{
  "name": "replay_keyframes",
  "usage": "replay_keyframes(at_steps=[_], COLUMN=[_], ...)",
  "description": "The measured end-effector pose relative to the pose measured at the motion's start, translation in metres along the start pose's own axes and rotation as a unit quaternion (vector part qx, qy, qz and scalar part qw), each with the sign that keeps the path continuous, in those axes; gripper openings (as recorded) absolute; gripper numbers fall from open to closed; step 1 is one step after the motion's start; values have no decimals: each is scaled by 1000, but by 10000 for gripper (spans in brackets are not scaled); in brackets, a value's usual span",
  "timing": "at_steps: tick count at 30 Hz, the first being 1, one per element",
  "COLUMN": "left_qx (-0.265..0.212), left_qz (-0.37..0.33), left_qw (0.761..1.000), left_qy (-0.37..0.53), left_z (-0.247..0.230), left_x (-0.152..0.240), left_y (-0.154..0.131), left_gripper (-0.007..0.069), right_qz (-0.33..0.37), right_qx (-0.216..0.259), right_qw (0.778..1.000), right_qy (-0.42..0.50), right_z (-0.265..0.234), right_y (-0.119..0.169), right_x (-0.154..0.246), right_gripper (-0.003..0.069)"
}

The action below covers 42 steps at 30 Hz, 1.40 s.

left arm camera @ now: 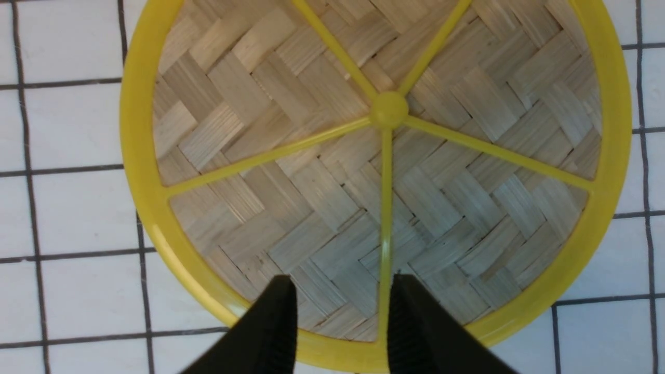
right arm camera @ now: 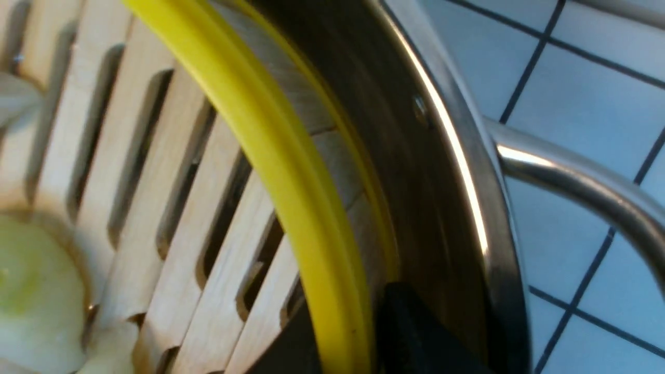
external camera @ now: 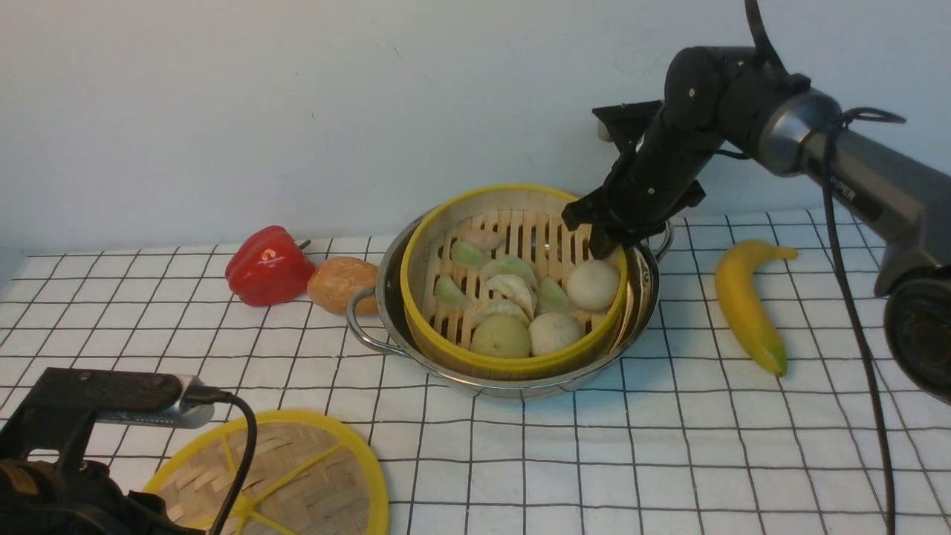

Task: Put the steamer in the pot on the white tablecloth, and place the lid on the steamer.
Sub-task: 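Place the bamboo steamer basket of food into the steel pot with the right gripper, then grasp the bamboo steamer lid lying on the table by its centre knob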

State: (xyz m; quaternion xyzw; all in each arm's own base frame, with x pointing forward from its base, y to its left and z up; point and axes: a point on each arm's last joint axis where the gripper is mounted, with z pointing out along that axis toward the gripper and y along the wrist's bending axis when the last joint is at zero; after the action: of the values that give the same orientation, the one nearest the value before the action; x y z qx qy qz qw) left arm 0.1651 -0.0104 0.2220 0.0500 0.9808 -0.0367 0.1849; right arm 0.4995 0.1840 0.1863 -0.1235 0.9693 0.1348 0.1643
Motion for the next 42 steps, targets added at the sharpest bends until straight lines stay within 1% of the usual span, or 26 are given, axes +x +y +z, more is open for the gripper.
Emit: replay_keyframes(at_steps=[3, 9, 14, 17, 19, 21, 26, 29, 32, 33, 34, 37, 40, 42], left_qx=[0, 0, 0, -1, -1, -2, -3, -5, -6, -6, -3, 9, 29, 39], left_qz=[0, 0, 0, 0, 0, 0, 0, 0, -3, -3, -5, -4, 2, 8], left_qw=[1000, 1000, 1000, 1000, 1000, 1000, 1000, 999, 999, 999, 998, 998, 999, 999], left_qy=[0, 0, -1, -4, -8, -15, -19, -34, -53, -54, -65, -65, -41, -30], left_z=[0, 0, 0, 0, 0, 0, 0, 0, 0, 0, 1, 8, 19, 26], left_x=[0, 0, 0, -1, -2, -3, -4, -6, -10, -11, -13, -17, -19, -20], left_y=[0, 0, 0, 0, 0, 0, 1, 1, 1, 1, 1, 0, -3, -4], left_gripper=[243, 243, 243, 243, 243, 243, 243, 243, 243, 243, 243, 243, 243, 243], right_qz=[0, 3, 4, 1, -4, 3, 7, 9, 23, 23, 31, 41, 41, 35], right_qx=[-1, -3, -5, 2, 11, 9, 1, -10, -43, -46, -63, -83, -87, -91], right_qw=[1000, 1000, 1000, 1000, 1000, 999, 998, 994, 986, 985, 978, 962, 946, 936], right_qy=[0, 0, 1, -2, -15, -34, -67, -110, -161, -164, -195, -256, -308, -339], right_z=[0, 0, 0, -3, -13, -25, -48, -85, -139, -143, -177, -243, -298, -331], right_y=[0, 1, 1, 0, 0, 1, 3, 5, 5, 6, 4, -5, -14, -15], right_x=[0, 0, 0, -1, -5, -11, -20, -29, -34, -34, -33, -26, -14, -4], right_gripper=[184, 203, 242, 266, 293, 318, 341, 344, 344, 344, 344, 344, 335, 310])
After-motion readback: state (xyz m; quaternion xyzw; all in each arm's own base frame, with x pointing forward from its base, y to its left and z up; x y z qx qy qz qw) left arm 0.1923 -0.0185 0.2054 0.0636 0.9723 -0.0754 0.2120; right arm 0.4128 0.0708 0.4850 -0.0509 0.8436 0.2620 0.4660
